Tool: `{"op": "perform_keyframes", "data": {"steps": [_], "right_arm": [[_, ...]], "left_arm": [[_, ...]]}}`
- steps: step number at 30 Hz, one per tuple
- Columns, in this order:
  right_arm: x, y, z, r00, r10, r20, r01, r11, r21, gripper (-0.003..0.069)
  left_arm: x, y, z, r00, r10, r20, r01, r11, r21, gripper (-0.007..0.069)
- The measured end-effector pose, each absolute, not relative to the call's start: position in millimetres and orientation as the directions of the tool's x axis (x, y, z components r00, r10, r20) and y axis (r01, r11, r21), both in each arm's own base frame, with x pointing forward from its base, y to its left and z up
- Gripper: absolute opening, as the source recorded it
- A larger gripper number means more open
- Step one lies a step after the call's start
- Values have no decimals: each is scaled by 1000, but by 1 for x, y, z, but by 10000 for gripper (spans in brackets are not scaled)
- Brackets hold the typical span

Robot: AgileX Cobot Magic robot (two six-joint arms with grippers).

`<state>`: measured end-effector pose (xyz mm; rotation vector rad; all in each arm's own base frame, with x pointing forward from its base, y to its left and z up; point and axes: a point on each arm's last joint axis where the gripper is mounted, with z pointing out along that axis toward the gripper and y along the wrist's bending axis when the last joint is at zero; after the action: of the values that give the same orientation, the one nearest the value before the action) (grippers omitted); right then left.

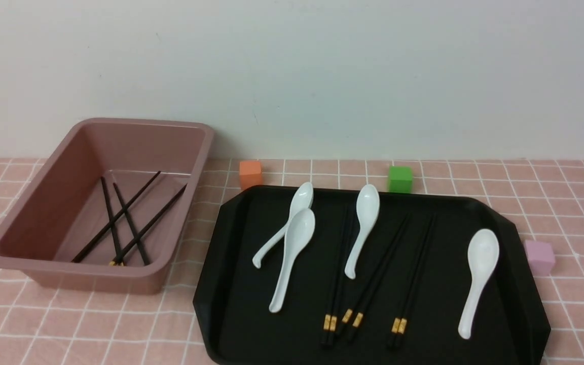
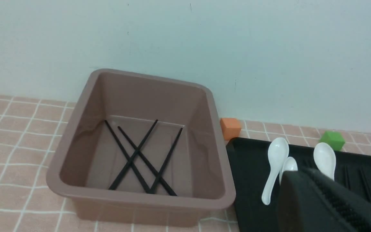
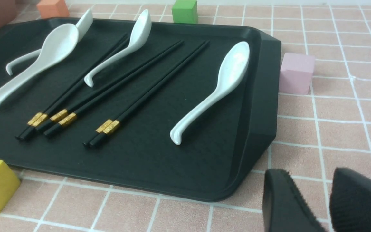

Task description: On pink tablecloth take chopsticks from black tray and put them in box.

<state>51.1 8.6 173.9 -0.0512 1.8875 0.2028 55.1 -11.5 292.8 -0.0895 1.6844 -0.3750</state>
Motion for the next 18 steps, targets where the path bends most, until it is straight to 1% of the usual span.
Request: {"op": "perform_keyframes", "data": {"steps": [1,3,5,8,10,11,13,18], "right_arm": [[51,9,174,-321,66,-945,-137,984,115,240],[51,9,174,-321,66,-945,-137,984,115,240],[51,9,174,-321,66,-945,-137,984,115,240],[51,9,174,-321,66,-945,-137,984,115,240],[51,9,174,-321,66,-945,-137,984,115,240],[51,9,174,-321,66,-945,-137,984,115,240],[51,9,174,-321,66,-945,-137,984,115,240],[51,9,174,-321,66,-945,-137,984,115,240]], "left_arm": [[52,-11,290,-141,-279,-950,161,940,-300,-13],[47,-11,272,-121,-301,-946,171,932,-319,-13],[46,-11,265,-124,-303,-945,170,932,-321,-13],[49,-11,242,-169,-298,-939,156,933,-324,-13],[50,-11,232,-199,-293,-935,146,935,-324,-13],[51,-12,231,-203,-293,-935,145,935,-324,-13],[52,-12,220,-238,-286,-928,133,937,-323,-13],[53,-12,212,-265,-270,-926,123,943,-310,-13]]}}
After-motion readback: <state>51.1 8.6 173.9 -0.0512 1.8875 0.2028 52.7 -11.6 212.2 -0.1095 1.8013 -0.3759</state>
